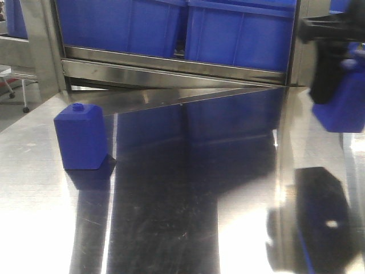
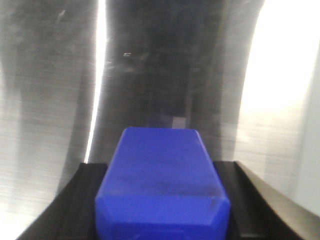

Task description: Pick and sort blue part to right shelf

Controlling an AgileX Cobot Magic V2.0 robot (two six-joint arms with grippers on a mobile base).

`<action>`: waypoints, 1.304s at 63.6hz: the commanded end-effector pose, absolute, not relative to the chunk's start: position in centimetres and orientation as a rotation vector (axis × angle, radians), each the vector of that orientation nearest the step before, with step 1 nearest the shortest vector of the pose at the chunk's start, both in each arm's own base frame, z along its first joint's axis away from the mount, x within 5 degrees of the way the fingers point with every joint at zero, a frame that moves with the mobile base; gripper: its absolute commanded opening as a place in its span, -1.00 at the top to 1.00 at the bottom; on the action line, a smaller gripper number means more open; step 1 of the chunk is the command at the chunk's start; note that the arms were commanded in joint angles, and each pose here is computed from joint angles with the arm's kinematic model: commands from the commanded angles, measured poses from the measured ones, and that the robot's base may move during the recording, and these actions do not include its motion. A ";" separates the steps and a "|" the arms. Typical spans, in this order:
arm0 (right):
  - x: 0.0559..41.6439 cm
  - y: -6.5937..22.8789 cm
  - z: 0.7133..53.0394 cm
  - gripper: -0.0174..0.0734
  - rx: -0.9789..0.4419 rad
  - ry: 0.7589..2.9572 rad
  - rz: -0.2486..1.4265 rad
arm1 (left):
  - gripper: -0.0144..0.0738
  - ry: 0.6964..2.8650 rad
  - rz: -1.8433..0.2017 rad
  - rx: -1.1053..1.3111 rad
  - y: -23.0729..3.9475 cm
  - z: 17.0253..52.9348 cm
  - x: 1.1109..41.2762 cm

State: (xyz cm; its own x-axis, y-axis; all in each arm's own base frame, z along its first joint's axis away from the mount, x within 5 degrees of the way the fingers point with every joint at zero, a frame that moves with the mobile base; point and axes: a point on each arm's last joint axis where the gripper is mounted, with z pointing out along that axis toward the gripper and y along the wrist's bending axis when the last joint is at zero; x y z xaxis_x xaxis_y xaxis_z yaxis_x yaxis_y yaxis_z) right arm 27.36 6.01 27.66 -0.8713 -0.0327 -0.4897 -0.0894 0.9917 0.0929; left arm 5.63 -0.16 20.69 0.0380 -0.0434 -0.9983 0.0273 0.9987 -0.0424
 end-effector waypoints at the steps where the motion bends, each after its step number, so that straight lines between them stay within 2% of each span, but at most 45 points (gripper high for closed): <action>1: 26.2 4.2 29.8 -0.26 -0.110 2.408 0.150 | 0.37 1.451 -0.056 -0.026 -0.1 20.7 5.5; 18: 21.9 0.6 30.3 -0.26 -0.041 2.132 0.017 | 0.37 1.451 -0.056 -0.026 -0.1 20.7 5.5; 28: 19.2 0.3 31.1 -0.26 -0.081 1.963 -0.036 | 0.37 1.451 -0.056 -0.026 -0.1 20.7 5.5; 49: 13.1 0.3 31.8 -0.26 -0.073 1.602 -0.036 | 0.37 1.451 -0.056 -0.026 -0.1 20.7 5.5; 66: 9.1 0.2 32.6 -0.26 -0.066 1.457 -0.039 | 0.37 1.451 -0.056 -0.026 -0.1 20.7 5.5; 83: 8.5 0.2 32.9 -0.26 -0.065 1.430 -0.039 | 0.37 1.451 -0.056 -0.026 -0.1 20.7 5.5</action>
